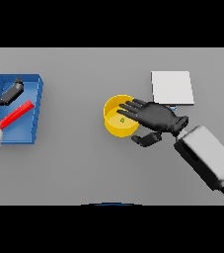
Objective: Pick up the red beaker and tilt it to pour out 1 green nut into yellow bowl. Pick up the yellow bowl and place it on the metallic measuring scale.
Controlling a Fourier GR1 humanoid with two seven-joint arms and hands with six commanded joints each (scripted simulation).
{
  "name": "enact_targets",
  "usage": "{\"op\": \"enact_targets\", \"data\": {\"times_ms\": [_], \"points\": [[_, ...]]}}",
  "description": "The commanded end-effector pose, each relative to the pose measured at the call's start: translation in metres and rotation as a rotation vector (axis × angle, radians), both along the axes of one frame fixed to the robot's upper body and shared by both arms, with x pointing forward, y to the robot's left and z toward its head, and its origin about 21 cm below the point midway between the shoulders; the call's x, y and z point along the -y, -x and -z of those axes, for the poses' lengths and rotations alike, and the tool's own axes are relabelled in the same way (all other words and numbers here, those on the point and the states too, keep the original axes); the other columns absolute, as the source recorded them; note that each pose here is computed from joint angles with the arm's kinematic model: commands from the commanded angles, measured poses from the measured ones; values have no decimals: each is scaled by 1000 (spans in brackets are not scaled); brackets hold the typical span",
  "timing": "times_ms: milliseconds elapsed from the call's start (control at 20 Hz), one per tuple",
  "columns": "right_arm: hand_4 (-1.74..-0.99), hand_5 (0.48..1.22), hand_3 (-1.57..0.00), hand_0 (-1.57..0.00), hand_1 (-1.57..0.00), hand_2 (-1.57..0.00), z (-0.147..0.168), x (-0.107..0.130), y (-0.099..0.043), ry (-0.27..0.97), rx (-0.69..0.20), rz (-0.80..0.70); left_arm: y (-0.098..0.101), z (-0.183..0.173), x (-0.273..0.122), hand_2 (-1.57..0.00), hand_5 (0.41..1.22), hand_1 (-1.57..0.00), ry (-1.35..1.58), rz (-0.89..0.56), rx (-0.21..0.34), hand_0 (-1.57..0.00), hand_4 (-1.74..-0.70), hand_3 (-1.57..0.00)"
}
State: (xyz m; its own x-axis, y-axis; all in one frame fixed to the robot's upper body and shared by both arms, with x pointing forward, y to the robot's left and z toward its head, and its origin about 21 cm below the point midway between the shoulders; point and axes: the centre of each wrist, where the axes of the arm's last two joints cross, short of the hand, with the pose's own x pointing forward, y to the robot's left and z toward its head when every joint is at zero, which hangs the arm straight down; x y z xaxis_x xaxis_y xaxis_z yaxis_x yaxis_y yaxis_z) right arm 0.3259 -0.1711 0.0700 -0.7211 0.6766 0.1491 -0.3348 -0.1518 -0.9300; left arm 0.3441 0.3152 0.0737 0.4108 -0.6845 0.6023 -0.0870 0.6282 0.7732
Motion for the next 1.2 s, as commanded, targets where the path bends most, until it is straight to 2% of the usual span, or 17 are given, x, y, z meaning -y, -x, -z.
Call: {"op": "enact_targets", "data": {"times_ms": [0,100,300,550,650,750,1000,1050,1100,1150], "points": [[-1215,717,1,1,1,1,4,-3,-4,30,-11,-14,1,-2,-4,0,707,0,-3,1,11,0,-746,0],[-1221,722,1,1,1,1,7,-10,-8,67,-38,-24,-1,-1,-2,0,701,0,-2,-6,0,0,-747,1],[-1245,730,1,1,1,1,10,-30,-15,124,-65,-67,3,-3,-8,1,699,1,-10,-1,14,1,-739,1],[-1259,734,1,1,1,1,11,-43,-25,191,-64,-77,2,-4,-6,1,697,1,-4,-5,13,1,-744,1],[-1263,739,1,1,1,1,10,-38,-28,215,-83,-76,2,-6,-14,1,699,1,-9,-11,15,1,-744,1],[-1270,740,-2,1,1,1,17,-46,-28,234,-100,-65,2,-4,-12,1,698,1,-8,-5,7,1,-746,1],[-1293,776,-104,1,-9,-43,21,-47,-33,260,-165,-15,3,-2,-15,1,700,1,-11,-8,8,1,-747,1],[-1302,805,-141,-26,-36,-71,23,-47,-30,260,-177,-7,4,-1,-13,1,701,1,-8,-6,7,1,-750,1],[-1321,839,-182,-161,-135,-147,22,-47,-29,266,-174,-9,2,-4,-15,1,701,1,-17,-13,11,1,-752,1],[-1351,915,-236,-443,-422,-375,23,-46,-30,263,-177,-20,2,-5,-14,1,700,1,-17,-9,15,1,-754,1]]}}
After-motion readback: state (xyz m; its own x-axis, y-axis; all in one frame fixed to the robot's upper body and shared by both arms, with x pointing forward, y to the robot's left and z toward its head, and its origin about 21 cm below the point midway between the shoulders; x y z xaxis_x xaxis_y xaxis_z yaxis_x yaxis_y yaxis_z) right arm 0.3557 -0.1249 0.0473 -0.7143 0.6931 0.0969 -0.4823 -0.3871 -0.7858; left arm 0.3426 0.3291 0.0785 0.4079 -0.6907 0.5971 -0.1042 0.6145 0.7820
